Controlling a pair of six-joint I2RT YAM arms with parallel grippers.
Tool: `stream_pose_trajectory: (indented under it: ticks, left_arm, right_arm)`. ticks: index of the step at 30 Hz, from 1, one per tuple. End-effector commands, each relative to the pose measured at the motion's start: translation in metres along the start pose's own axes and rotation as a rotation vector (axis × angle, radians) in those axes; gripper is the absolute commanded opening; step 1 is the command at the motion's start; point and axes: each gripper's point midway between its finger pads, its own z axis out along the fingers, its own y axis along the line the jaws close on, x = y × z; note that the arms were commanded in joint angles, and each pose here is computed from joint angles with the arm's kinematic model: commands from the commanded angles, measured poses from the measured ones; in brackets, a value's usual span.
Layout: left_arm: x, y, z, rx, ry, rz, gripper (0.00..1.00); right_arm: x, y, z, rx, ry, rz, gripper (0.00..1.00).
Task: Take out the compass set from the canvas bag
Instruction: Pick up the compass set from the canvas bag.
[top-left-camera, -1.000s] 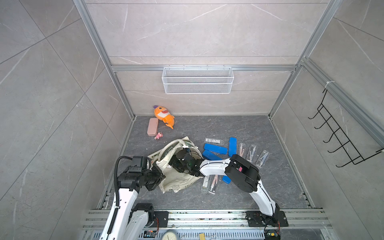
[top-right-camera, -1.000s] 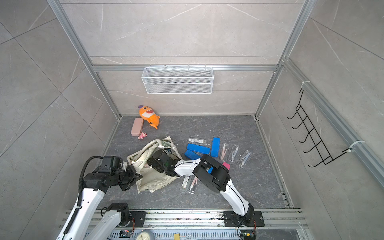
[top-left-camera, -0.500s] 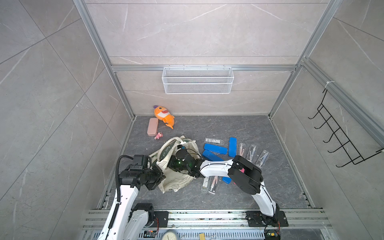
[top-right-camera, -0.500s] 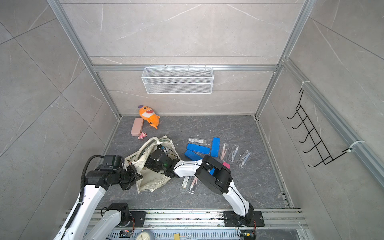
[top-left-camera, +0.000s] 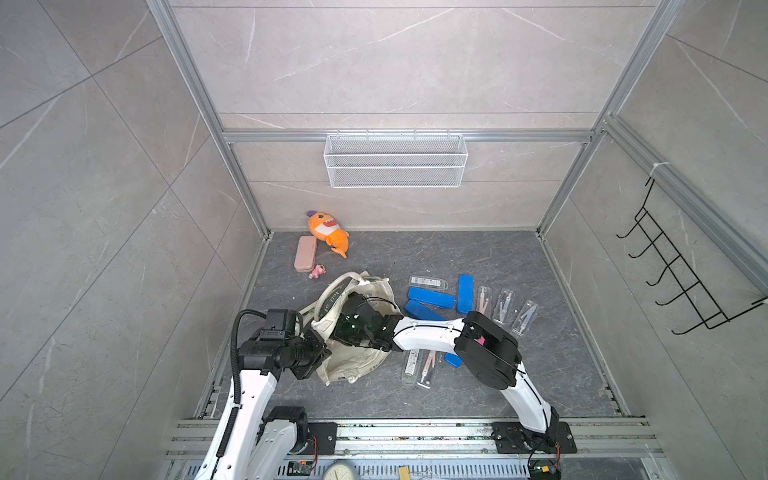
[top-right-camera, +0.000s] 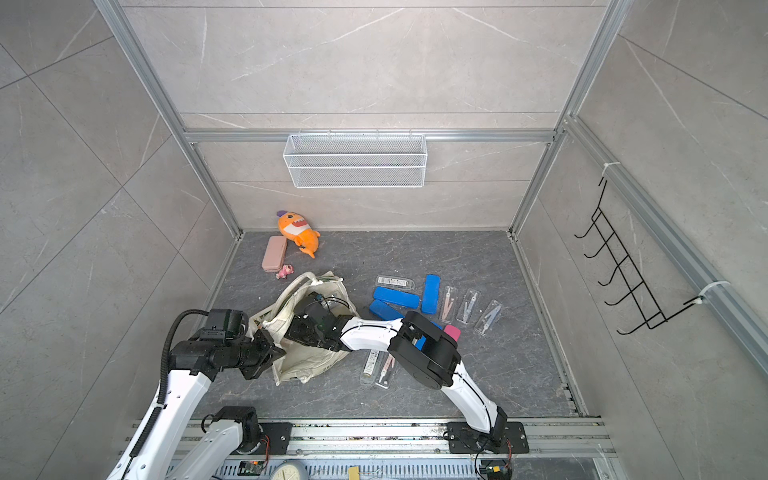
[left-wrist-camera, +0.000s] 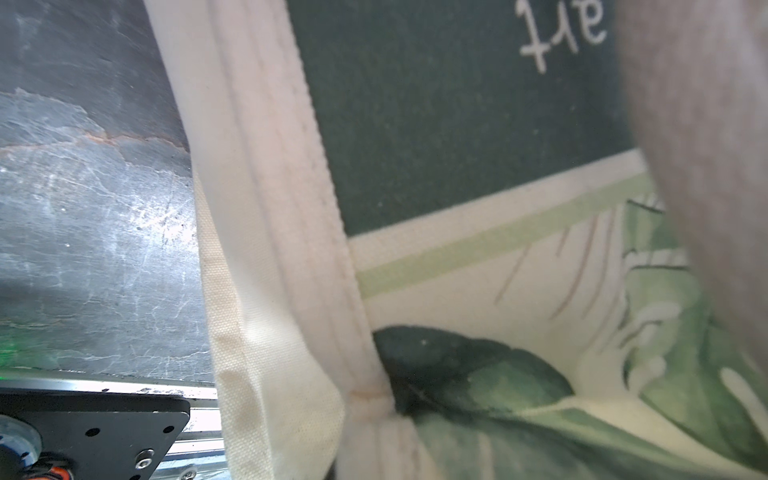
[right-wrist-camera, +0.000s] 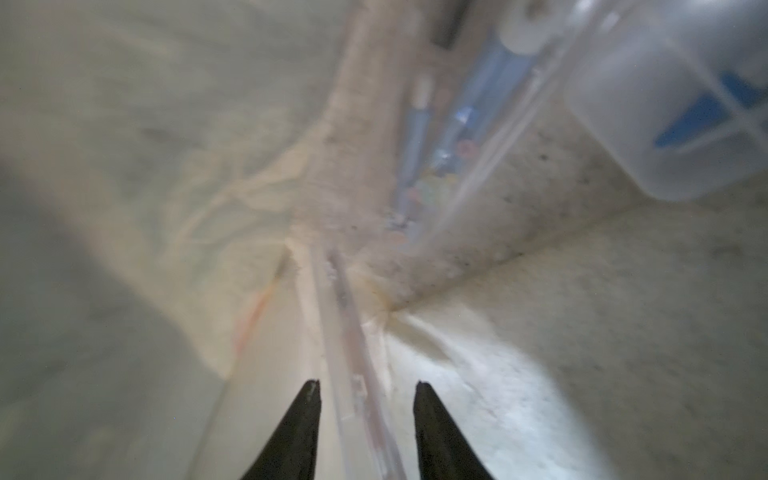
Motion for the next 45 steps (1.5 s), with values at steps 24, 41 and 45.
stream_pose_trajectory:
  ticks: [24,41,45]
  left_arm:
    - [0.001,-0.015,-0.007,0.040,0.015,-0.001,0.00]
    - [-0.018,-0.037,-0.005,0.064,0.001,-0.012,0.00]
    - [-0.026,-0.045,-0.006,0.064,-0.009,-0.005,0.00]
  right_arm:
    - [0.010,0.031,-0.088,0.008,0.017,-0.110,0.08]
    - [0.028,-0.008,-0.276,0.102,-0.047,-0.242,0.07]
    - [0.014,-0.017,-0.311,0.118,-0.132,-0.219,0.08]
